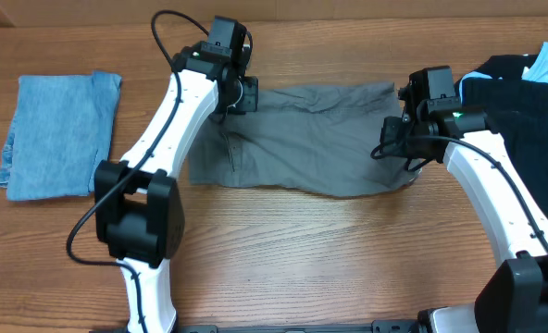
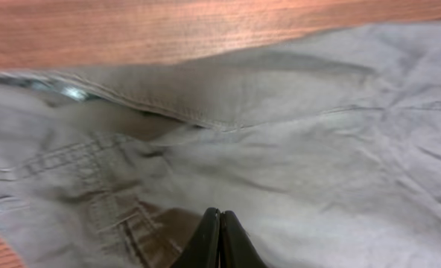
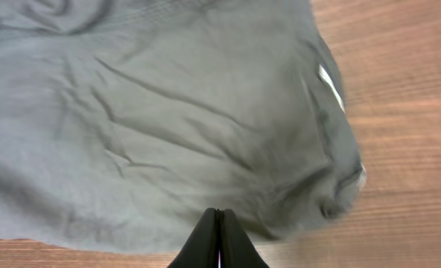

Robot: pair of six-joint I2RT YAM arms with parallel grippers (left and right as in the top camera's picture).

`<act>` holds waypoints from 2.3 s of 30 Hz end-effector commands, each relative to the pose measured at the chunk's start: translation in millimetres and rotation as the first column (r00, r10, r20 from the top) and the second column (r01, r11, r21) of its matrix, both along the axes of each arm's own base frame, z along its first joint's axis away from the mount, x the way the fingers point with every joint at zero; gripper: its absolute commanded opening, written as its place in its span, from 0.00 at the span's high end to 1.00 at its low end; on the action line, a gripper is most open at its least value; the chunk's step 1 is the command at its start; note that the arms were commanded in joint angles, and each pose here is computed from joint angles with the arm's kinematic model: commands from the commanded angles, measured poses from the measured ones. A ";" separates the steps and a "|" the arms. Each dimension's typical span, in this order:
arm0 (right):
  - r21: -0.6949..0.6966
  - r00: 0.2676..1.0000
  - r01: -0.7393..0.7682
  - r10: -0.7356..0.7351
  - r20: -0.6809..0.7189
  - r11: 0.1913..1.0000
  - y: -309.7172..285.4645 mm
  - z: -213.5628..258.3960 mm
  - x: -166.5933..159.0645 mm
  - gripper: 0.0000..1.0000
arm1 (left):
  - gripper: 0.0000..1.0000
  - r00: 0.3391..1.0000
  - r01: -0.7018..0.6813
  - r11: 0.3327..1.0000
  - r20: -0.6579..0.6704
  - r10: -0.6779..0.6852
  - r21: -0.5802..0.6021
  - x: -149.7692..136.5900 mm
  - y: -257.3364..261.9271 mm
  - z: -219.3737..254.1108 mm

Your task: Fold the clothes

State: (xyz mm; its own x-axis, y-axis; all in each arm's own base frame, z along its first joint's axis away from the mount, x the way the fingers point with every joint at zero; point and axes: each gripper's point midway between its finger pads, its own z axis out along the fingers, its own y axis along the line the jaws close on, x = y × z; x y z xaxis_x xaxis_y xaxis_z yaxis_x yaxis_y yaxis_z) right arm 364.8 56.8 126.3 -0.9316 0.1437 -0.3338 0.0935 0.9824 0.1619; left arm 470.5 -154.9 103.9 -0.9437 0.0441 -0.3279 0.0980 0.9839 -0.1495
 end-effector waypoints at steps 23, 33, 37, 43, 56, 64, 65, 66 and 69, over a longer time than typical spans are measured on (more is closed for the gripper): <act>0.416 0.823 -0.534 0.565 0.056 0.736 164.0 -117.8 -1.2 0.96 | 0.96 0.981 -0.008 0.998 -0.196 -0.004 -0.058 -14.4 -13.3 -73.1; 0.262 0.914 -0.395 0.405 0.016 0.881 109.7 -124.6 38.5 0.96 | 0.96 0.974 0.014 0.996 -0.226 0.005 0.083 -28.4 13.1 -93.3; 0.366 0.913 -0.395 0.403 0.058 0.843 114.2 -104.9 45.3 0.96 | 0.96 0.978 0.019 0.996 -0.209 -0.001 0.082 -24.1 12.8 -90.2; 0.402 0.895 -0.446 0.407 0.183 0.800 123.1 -46.8 65.4 0.96 | 0.96 0.998 0.043 0.993 -0.043 -0.048 -0.107 7.3 -16.3 -23.4; 0.248 0.934 -0.353 0.356 0.034 0.902 95.9 -110.4 61.6 0.96 | 0.96 0.995 0.093 0.985 0.037 -0.088 -0.142 46.0 -31.5 -92.2; 0.227 0.935 -0.314 0.342 -0.097 0.922 82.6 -150.0 29.5 0.96 | 0.95 0.984 -0.041 0.998 0.175 0.031 0.053 82.8 19.3 -86.1; 0.226 0.934 -0.312 0.342 -0.106 0.923 81.8 -151.8 26.6 0.96 | 0.95 0.982 -0.045 0.998 0.188 0.036 0.042 87.4 20.9 -80.2; 0.227 0.933 -0.310 0.341 -0.115 0.923 81.2 -153.3 24.0 0.96 | 0.95 0.980 -0.043 0.999 0.194 0.037 0.027 90.8 20.5 -74.4; 0.232 0.928 -0.301 0.340 -0.153 0.925 79.1 -159.4 12.4 0.96 | 0.96 0.977 -0.034 0.999 0.208 0.038 -0.022 98.6 20.0 -53.6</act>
State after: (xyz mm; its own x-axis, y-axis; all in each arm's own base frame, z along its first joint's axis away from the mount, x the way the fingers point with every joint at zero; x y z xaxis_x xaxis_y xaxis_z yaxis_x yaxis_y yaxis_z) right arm 412.1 145.5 -1.6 -0.9556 -0.1171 -0.2703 -0.2235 0.8859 0.4065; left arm 548.0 -153.5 19.6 -0.8872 0.0212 -0.4609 0.1066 0.9813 -0.1601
